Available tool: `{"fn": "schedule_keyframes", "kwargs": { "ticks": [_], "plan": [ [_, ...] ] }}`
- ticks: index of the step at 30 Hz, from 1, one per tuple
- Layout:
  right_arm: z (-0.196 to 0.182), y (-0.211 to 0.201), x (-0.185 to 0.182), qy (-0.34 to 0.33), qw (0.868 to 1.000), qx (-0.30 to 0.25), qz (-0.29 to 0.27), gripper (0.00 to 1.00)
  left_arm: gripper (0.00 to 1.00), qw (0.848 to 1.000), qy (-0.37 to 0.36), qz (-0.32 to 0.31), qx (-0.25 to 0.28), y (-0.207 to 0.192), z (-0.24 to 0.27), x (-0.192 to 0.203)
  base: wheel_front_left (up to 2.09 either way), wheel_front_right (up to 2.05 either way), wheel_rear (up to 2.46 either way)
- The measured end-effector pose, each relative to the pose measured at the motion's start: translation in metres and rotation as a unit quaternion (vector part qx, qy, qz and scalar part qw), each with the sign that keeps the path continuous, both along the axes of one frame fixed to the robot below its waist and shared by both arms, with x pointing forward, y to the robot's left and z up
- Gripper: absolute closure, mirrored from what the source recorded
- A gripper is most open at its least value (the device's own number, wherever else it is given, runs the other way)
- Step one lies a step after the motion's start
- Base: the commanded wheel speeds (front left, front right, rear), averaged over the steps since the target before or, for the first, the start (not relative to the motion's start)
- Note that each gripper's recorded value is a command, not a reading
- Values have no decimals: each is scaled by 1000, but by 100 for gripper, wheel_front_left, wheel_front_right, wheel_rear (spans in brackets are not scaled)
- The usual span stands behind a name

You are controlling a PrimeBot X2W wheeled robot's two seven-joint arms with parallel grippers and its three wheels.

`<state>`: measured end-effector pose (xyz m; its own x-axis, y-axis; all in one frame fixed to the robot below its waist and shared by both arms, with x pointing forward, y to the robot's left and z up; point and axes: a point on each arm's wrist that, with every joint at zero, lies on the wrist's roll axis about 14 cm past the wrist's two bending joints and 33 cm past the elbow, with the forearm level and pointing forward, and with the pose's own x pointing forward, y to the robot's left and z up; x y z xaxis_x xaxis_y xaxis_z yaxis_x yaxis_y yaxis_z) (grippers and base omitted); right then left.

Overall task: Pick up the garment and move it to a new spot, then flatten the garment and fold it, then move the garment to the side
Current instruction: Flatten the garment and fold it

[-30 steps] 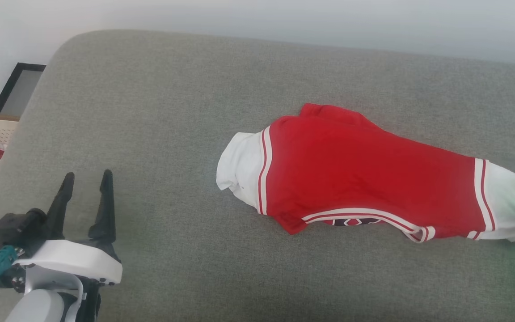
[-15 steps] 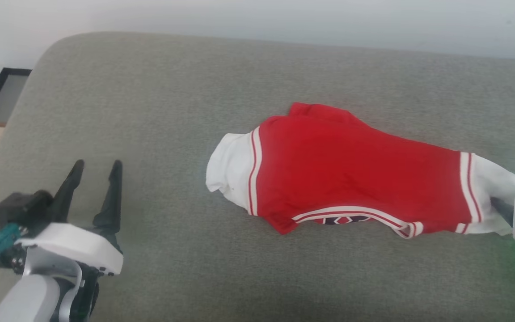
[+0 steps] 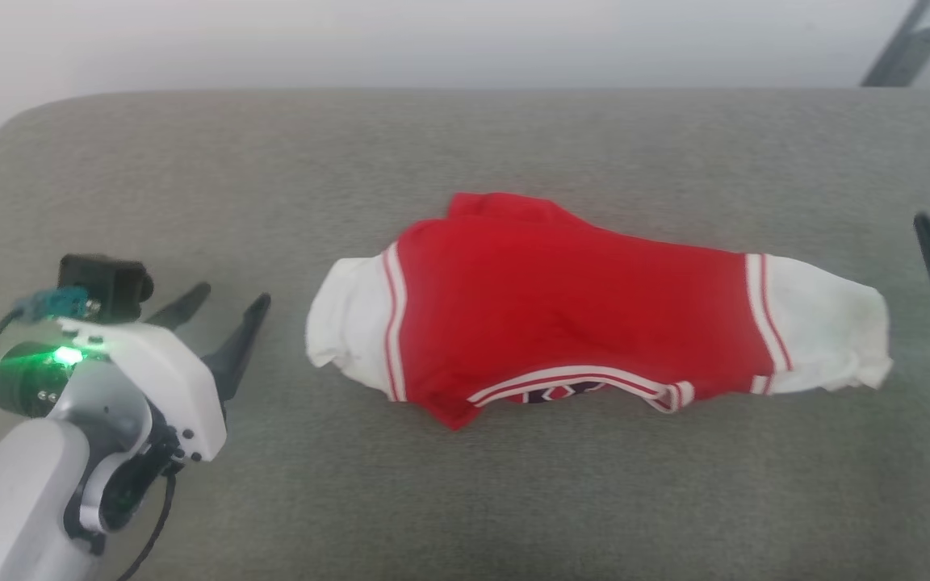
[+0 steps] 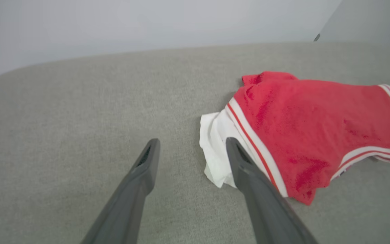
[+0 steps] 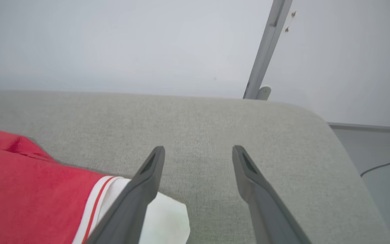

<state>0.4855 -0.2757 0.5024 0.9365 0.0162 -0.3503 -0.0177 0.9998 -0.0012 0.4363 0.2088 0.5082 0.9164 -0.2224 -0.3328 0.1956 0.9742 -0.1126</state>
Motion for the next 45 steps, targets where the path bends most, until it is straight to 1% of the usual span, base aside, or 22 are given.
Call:
{"fn": "schedule_keyframes", "kwargs": {
  "ticks": [5, 8, 9, 11, 15, 20, 23, 26, 27, 28, 29, 30, 31, 34, 38, 42, 45],
  "plan": [
    [35, -8, -10, -102, 994, -2, -29, 0, 0, 995, 96, -27, 0, -17, -27, 5, 0, 0, 0],
    [48, -5, -17, -144, 989, -2, -39, 0, 0, 988, 150, -34, 1, -22, -44, 9, 0, 0, 0],
    [56, -6, -21, -171, 984, -3, -48, 0, 0, 983, 178, -41, 6, -27, -54, 12, 0, 0, 0],
    [62, -7, -26, -188, 981, -7, -55, 0, 0, 979, 199, -51, 7, -34, -60, 15, 0, 0, 0],
    [62, -10, -33, -200, 977, -4, -73, 0, 0, 970, 234, -61, 14, -41, -73, 23, 0, 0, 0],
    [54, -12, -38, -189, 978, -3, -84, 0, 0, 951, 303, -52, 32, -37, -102, 19, 0, 0, 0],
    [49, -13, -41, -180, 980, -2, -87, 0, 0, 942, 330, -43, 38, -33, -113, 22, 0, 0, 0],
    [46, -14, -42, -176, 980, 1, -90, 0, 0, 938, 344, -37, 33, -33, -120, 26, 0, 0, 0],
    [44, -14, -43, -170, 981, 2, -91, 0, 4, 936, 350, -34, 28, -33, -122, 27, 0, 0, 0],
    [41, -15, -43, -165, 982, 5, -92, 0, 22, 933, 357, -32, 25, -33, -124, 27, 0, 0, 0],
    [38, -15, -44, -158, 983, 6, -93, 0, 51, 931, 364, -30, 22, -33, -127, 27, 0, 0, 0],
    [35, -15, -45, -150, 984, 6, -93, 0, 69, 928, 370, -28, 19, -33, -129, 27, 0, 0, 0],
    [31, -15, -45, -142, 985, 10, -93, 0, 100, 926, 375, -26, 16, -33, -130, 27, 0, 0, 0],
    [22, -11, -45, -118, 989, 17, -86, 0, 100, 920, 391, -26, 15, -32, -133, 26, 0, 0, 0],
    [9, -5, -44, -81, 994, 28, -72, 0, 100, 920, 391, -35, 16, -34, -135, 27, 0, 0, 0],
    [-18, 4, -48, -9, 997, 43, -55, 0, 100, 921, 387, -37, 20, -32, -134, 29, 0, 0, 0],
    [-40, 14, -52, 52, 996, 56, -38, 0, 100, 923, 382, -37, 19, -32, -133, 29, 0, 0, 0]
  ]
}}
